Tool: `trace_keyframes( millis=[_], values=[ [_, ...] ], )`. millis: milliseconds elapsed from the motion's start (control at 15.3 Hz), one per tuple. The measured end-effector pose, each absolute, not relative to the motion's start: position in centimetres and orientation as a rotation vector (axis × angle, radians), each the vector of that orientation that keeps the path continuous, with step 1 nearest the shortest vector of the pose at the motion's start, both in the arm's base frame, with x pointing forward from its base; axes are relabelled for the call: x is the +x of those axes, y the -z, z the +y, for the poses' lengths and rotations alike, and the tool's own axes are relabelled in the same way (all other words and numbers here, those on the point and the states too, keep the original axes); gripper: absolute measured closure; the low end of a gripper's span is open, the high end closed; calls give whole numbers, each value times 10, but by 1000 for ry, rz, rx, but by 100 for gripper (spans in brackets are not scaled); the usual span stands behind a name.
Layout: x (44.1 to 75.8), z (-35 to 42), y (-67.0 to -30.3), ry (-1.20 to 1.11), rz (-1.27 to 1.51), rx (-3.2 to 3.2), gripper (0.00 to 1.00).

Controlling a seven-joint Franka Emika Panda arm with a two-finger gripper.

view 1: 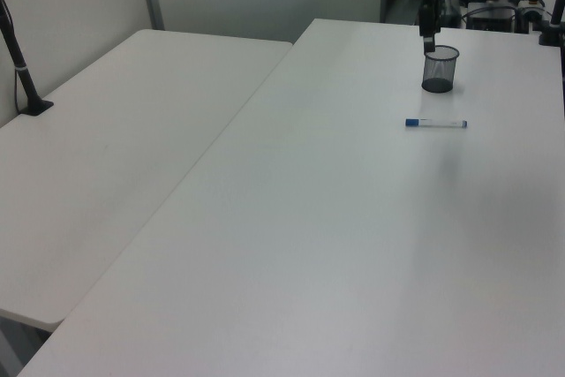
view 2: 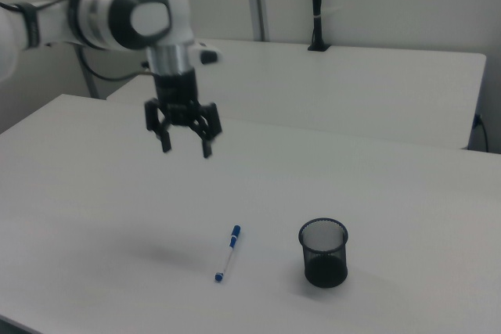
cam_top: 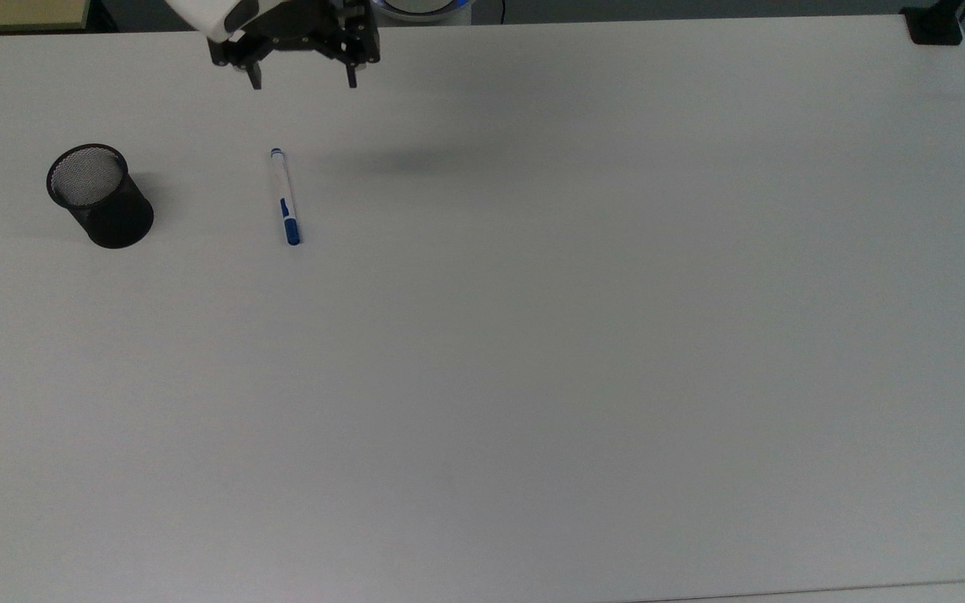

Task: Insert the marker
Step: 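Move the open gripper over the white blue-capped marker and lower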

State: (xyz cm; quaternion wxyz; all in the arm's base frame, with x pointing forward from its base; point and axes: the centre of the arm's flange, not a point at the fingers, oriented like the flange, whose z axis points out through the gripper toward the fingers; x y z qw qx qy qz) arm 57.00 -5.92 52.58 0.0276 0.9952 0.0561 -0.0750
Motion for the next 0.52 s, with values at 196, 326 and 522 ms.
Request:
trace_keyframes(
  millis=[196, 326, 522],
  values=[
    [584, -83, -487, 278, 230, 3074, 0],
    [590, -96, -461, 266, 212, 3076, 0],
    [589, -109, -413, 254, 190, 3079, 0]
  ],
)
